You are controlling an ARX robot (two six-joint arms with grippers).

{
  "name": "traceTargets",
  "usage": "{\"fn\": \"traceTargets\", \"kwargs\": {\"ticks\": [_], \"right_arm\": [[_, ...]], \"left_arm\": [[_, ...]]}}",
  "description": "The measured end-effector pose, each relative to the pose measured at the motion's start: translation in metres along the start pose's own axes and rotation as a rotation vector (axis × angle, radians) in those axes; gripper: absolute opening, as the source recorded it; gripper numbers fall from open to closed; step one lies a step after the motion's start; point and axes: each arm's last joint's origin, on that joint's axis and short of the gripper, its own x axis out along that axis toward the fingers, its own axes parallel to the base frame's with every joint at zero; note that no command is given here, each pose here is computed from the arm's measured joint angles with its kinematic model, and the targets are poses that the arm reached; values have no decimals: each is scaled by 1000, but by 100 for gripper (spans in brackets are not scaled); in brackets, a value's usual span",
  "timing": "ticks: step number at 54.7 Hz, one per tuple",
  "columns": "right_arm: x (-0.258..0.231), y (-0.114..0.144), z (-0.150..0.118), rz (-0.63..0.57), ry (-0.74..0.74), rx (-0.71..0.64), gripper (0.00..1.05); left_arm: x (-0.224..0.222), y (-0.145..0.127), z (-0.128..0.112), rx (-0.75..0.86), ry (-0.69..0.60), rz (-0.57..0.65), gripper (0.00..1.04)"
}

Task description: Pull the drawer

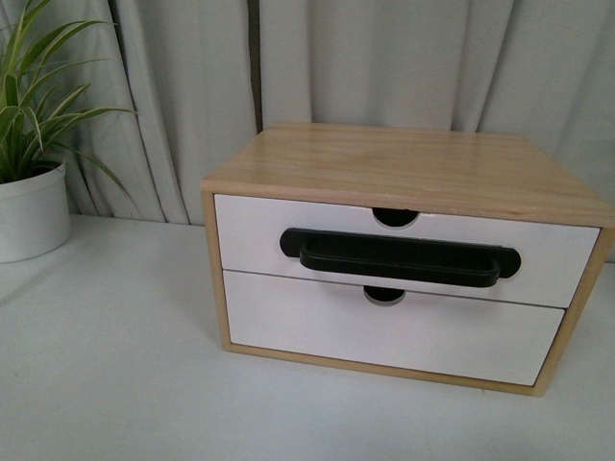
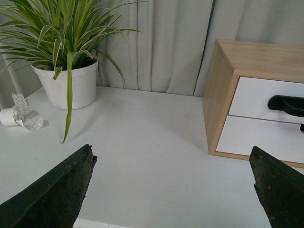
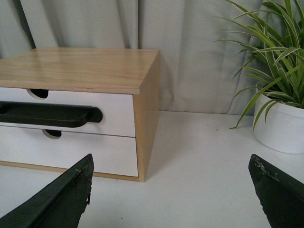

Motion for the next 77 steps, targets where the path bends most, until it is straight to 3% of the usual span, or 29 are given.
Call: {"fn": "traceTargets", "kwargs": {"ticks": [64,66,71,77], "right_arm": [[0,0,0,0,0,0,96],[0,0,-1,66,62,9,96],[7,0,3,231,236,34,96],[20,2,16,361,301,-32,96]], "left_arm": [[0,0,0,0,0,0,99],[0,0,-1,-1,11,27,99],[6,-4,-2,61,130,227,99],[18,-12,12,202,169,83,99]]}}
